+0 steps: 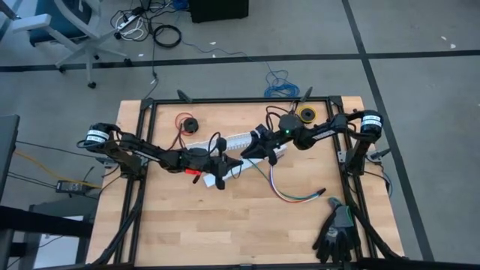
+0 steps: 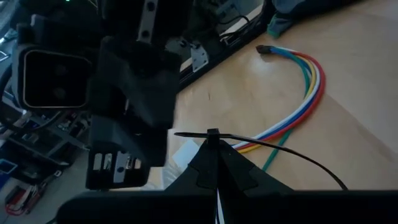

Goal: Ziptie cables
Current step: Prepare the black zip tie

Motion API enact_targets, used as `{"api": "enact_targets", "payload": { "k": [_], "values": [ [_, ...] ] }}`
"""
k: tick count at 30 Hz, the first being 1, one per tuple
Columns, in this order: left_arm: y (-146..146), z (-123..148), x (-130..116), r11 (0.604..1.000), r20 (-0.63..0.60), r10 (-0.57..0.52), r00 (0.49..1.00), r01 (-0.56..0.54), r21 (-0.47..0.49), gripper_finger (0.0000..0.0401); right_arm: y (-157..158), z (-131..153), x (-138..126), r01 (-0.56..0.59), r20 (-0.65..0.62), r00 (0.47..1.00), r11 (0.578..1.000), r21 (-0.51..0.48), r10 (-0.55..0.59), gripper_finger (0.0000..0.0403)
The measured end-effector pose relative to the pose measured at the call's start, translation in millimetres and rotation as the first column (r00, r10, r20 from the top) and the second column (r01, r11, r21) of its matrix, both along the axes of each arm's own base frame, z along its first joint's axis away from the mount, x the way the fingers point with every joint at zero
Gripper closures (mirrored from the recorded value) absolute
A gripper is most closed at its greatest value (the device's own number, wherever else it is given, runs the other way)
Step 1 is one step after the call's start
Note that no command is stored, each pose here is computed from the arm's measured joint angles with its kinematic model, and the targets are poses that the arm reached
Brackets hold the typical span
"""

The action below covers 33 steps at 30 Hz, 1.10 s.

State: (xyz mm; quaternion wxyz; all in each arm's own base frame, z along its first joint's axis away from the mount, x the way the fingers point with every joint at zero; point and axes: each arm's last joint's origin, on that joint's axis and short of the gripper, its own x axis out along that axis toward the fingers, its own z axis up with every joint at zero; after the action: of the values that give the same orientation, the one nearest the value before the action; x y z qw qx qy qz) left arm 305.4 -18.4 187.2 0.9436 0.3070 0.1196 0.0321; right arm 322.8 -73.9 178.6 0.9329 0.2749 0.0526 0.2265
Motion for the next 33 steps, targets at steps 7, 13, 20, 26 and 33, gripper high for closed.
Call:
{"api": "enact_targets", "payload": {
  "k": [7,13,20,26,33],
  "values": [
    [2,2,1,1.0,0.026,0.008,1.0,-0.008,-0.002,0.0397,4,4,9,-0.02,-0.017,1.0,0.999,-0.025,0.019,0.0323],
    [2,2,1,1.0,0.025,0.006,1.0,-0.006,-0.003,0.0397,6,7,12,-0.026,0.001,1.0,0.999,-0.047,0.026,0.0361],
    [2,2,1,1.0,0.022,0.007,1.0,-0.006,-0.003,0.0397,10,7,13,-0.031,0.022,0.999,0.996,-0.082,0.033,0.0401],
    [2,1,0,1.0,0.016,-0.007,1.0,0.007,-0.012,0.0397,-5,10,10,0.046,0.044,0.998,0.996,-0.071,-0.043,0.0403],
    [2,-1,0,0.999,-0.005,-0.003,1.0,0.002,-0.043,0.0397,-28,10,4,0.143,0.044,0.989,0.987,-0.066,-0.141,0.0403]
  ]
}}
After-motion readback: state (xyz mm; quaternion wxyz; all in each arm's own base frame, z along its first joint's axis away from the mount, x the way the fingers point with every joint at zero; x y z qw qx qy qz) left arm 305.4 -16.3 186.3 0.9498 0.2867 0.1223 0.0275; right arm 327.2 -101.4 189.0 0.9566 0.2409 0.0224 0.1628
